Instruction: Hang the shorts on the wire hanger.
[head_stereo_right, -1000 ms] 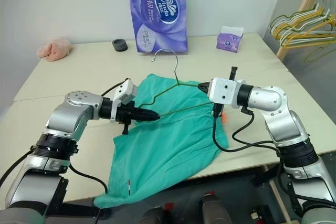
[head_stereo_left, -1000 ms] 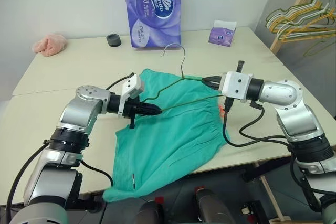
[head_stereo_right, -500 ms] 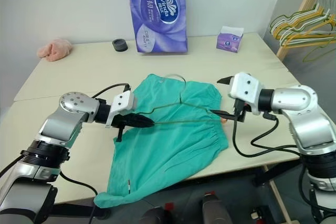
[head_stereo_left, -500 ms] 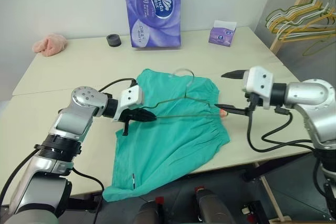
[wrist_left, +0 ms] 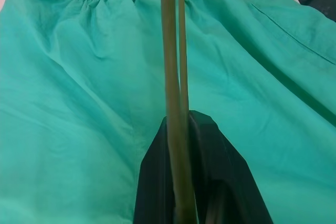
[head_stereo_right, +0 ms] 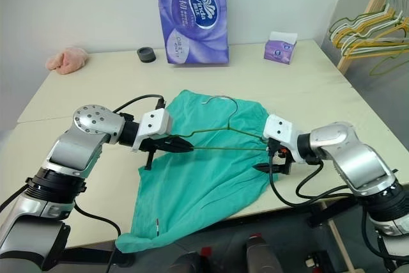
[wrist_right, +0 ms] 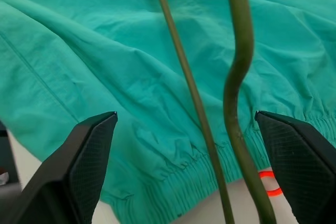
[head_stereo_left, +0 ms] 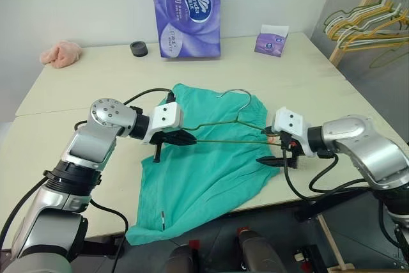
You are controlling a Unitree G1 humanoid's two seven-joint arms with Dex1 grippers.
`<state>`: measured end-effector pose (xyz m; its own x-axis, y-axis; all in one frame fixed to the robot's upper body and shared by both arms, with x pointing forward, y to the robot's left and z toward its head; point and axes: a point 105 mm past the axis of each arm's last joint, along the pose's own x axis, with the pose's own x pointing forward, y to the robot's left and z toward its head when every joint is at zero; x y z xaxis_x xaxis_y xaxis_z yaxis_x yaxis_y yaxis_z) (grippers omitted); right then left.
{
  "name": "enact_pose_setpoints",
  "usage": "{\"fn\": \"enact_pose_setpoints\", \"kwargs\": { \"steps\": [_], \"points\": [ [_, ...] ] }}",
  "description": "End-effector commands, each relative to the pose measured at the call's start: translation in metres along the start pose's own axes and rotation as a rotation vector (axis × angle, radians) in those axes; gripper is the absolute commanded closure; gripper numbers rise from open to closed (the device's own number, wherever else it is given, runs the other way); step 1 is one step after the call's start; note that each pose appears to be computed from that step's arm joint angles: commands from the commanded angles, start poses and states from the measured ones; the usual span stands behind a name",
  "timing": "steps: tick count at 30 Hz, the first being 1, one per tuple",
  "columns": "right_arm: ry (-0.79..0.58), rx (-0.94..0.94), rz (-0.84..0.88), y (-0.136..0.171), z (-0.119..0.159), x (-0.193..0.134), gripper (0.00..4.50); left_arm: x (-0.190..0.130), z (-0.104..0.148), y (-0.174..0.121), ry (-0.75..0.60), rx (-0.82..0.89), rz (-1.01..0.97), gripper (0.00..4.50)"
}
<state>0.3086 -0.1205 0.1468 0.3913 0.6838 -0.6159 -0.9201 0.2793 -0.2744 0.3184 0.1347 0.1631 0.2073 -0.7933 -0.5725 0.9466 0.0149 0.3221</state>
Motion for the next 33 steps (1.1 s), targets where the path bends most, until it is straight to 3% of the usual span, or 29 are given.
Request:
{"fn": "enact_pose_setpoints", "kwargs": {
  "steps": [1, 11, 18, 21, 26, 33],
  "points": [
    [-0.014, -0.034, -0.02, -0.006, 0.011, 0.003, 0.94, -0.009, 0.012, 0.004, -0.015, 0.046, 0.032, 4.5],
    [-0.028, 0.015, 0.018, -0.001, 0.015, 0.008, 4.47, -0.007, 0.012, 0.001, -0.014, 0.048, 0.028, 4.5],
    [-0.035, 0.045, 0.033, 0.002, 0.014, 0.009, 4.47, -0.006, 0.013, -0.003, -0.045, 0.001, -0.001, 4.5],
    [-0.04, 0.054, 0.028, 0.001, 0.014, 0.008, 4.5, -0.007, 0.013, 0.003, -0.073, -0.021, 0.025, 3.81],
    [-0.05, 0.092, 0.006, -0.002, 0.011, 0.001, 4.5, -0.012, 0.015, 0.022, -0.144, -0.031, 0.161, 2.29],
    [-0.044, 0.199, -0.051, -0.003, -0.007, -0.016, 4.5, -0.043, 0.017, 0.053, -0.291, -0.171, 0.384, 2.29]
  ]
}}
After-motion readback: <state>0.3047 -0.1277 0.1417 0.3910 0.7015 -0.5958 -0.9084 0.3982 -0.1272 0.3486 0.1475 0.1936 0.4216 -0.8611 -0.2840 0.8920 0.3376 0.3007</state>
